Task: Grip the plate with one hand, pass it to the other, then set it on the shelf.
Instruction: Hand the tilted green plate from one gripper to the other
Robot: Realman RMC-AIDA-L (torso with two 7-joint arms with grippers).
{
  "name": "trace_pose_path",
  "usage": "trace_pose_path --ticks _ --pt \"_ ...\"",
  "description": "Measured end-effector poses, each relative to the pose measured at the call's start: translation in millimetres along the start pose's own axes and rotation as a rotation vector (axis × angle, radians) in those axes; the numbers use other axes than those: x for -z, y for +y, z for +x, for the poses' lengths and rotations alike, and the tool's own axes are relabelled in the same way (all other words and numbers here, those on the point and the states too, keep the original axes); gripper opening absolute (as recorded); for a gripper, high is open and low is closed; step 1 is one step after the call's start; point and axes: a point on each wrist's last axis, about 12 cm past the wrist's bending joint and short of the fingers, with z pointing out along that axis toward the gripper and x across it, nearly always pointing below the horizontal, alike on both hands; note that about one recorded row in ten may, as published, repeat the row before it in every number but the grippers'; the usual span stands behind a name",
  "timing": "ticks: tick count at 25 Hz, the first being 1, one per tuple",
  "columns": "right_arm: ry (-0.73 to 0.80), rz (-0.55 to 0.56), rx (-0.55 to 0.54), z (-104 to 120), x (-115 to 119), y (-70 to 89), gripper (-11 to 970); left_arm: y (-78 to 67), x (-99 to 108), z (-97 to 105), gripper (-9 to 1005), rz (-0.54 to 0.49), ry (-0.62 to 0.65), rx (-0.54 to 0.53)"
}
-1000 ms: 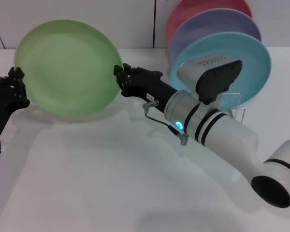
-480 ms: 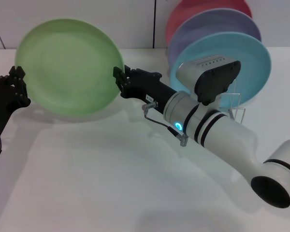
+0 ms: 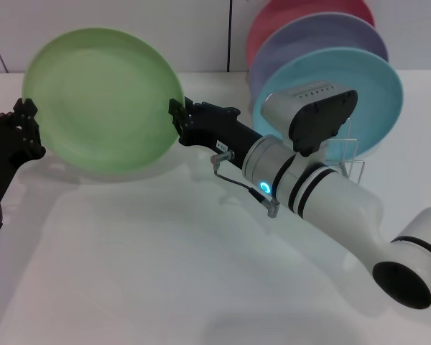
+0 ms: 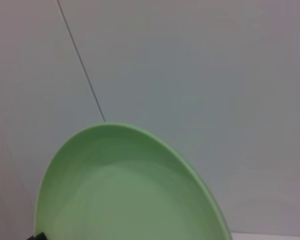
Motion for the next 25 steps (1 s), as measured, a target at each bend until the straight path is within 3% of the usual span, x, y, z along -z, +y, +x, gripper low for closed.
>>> trace_pose_path --ticks 25 --pt "0.009 0.025 -0.02 -0.7 -1.5 -2.9 120 0.7 1.1 -0.1 58 -0.002 -0.002 -0.001"
